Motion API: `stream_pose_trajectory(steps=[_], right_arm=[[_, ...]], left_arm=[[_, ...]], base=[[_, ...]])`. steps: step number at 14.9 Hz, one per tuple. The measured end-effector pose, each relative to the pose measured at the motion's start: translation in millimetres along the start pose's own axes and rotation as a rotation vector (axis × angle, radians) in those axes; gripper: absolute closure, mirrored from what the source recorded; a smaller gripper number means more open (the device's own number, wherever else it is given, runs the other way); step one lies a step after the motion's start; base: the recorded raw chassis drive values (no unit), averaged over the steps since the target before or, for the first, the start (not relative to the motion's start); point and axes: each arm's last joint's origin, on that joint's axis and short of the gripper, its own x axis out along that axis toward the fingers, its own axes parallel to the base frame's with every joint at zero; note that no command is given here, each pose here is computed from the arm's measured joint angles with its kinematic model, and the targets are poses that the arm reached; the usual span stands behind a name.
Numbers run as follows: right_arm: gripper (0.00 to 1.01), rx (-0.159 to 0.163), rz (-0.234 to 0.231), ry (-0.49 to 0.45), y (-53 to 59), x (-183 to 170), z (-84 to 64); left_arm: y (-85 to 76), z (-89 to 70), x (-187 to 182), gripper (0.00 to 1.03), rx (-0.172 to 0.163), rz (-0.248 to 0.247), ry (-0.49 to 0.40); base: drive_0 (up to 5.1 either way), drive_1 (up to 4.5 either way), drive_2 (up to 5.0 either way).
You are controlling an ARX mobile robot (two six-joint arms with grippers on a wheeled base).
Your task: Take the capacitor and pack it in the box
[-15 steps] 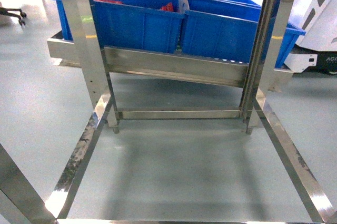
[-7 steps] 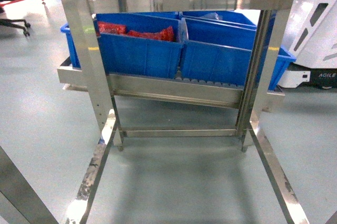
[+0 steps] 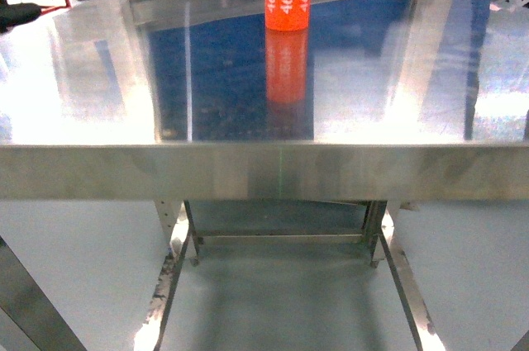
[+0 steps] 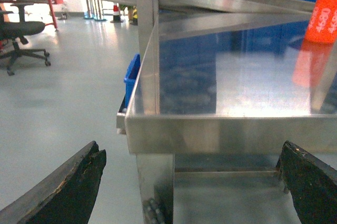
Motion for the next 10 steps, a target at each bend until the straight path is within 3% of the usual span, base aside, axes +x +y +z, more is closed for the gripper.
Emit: stream_pose_trajectory(steps=[10], right_arm=[[0.03, 0.000, 0.000, -0.004, 0.0, 0.0, 0.4]], left_arm=[[0.0, 0.2, 0.0, 0.05, 0.002, -0.001, -0.002]], base=[[0.0, 0.00, 0.0]])
